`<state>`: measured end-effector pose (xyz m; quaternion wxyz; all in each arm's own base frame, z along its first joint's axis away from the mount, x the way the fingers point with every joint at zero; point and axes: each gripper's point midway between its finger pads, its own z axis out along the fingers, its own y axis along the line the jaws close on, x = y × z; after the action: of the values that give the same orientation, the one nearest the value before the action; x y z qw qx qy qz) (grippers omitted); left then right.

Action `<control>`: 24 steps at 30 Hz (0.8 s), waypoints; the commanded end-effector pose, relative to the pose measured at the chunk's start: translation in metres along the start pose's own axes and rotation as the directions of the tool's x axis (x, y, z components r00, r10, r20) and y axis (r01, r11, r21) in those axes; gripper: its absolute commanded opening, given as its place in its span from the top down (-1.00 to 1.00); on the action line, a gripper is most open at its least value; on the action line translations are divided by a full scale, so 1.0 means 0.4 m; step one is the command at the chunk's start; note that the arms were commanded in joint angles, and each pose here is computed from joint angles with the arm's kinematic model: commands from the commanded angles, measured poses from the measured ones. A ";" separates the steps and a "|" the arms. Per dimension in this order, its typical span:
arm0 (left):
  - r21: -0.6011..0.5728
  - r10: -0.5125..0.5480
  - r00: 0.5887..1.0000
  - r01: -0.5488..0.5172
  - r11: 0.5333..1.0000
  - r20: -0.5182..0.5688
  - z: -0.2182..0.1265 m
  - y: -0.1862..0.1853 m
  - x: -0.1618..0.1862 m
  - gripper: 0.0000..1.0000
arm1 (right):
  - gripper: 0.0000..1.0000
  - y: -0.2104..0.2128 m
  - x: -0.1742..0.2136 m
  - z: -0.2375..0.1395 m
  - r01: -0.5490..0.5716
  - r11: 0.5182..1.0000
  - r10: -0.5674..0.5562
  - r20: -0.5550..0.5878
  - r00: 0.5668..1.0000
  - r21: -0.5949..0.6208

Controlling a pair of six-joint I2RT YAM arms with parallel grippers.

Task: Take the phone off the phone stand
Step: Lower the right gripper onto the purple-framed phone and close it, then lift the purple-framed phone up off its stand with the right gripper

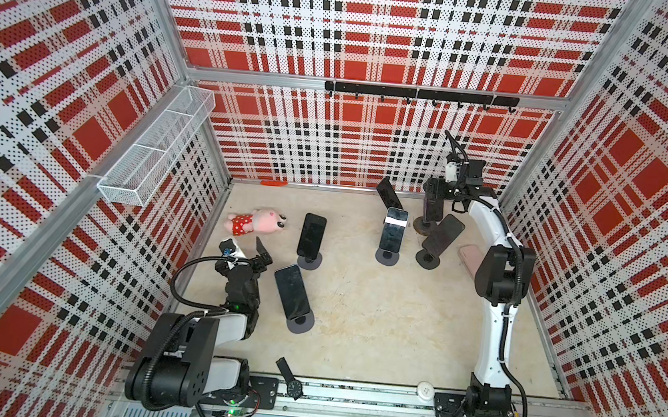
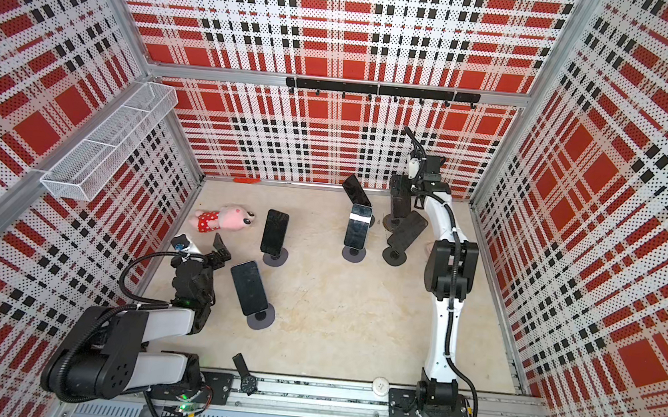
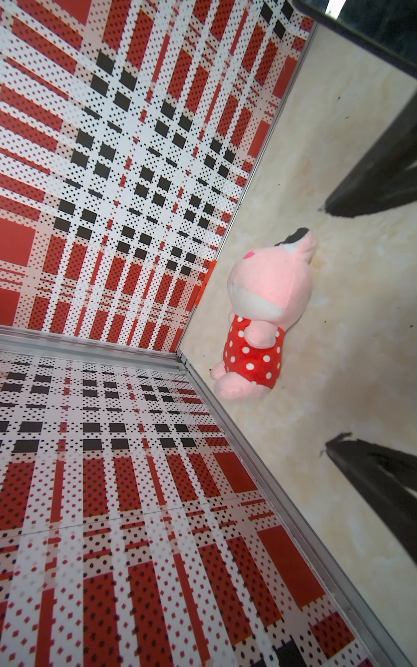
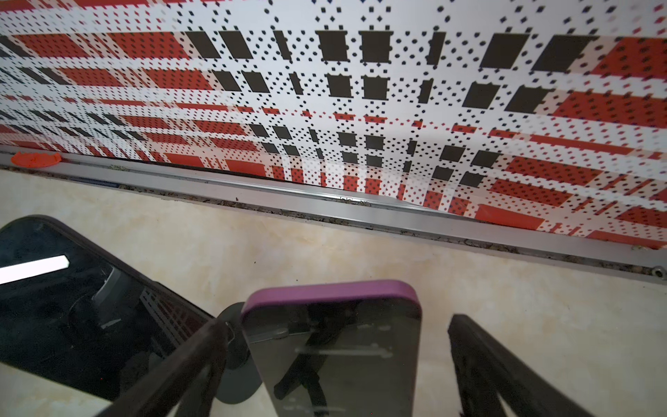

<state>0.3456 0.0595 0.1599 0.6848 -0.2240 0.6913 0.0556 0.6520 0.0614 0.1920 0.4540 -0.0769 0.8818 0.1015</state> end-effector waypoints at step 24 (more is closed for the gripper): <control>-0.053 -0.010 1.000 0.009 0.999 -0.007 0.022 0.014 -0.004 -0.96 | -0.62 -0.008 0.018 0.044 0.011 1.000 -0.011 -0.006 1.000 -0.020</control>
<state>0.3459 0.0649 0.1515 0.6697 -0.2381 0.7001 0.0683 0.6566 0.0661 0.1732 0.4420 -0.0868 0.8858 0.1116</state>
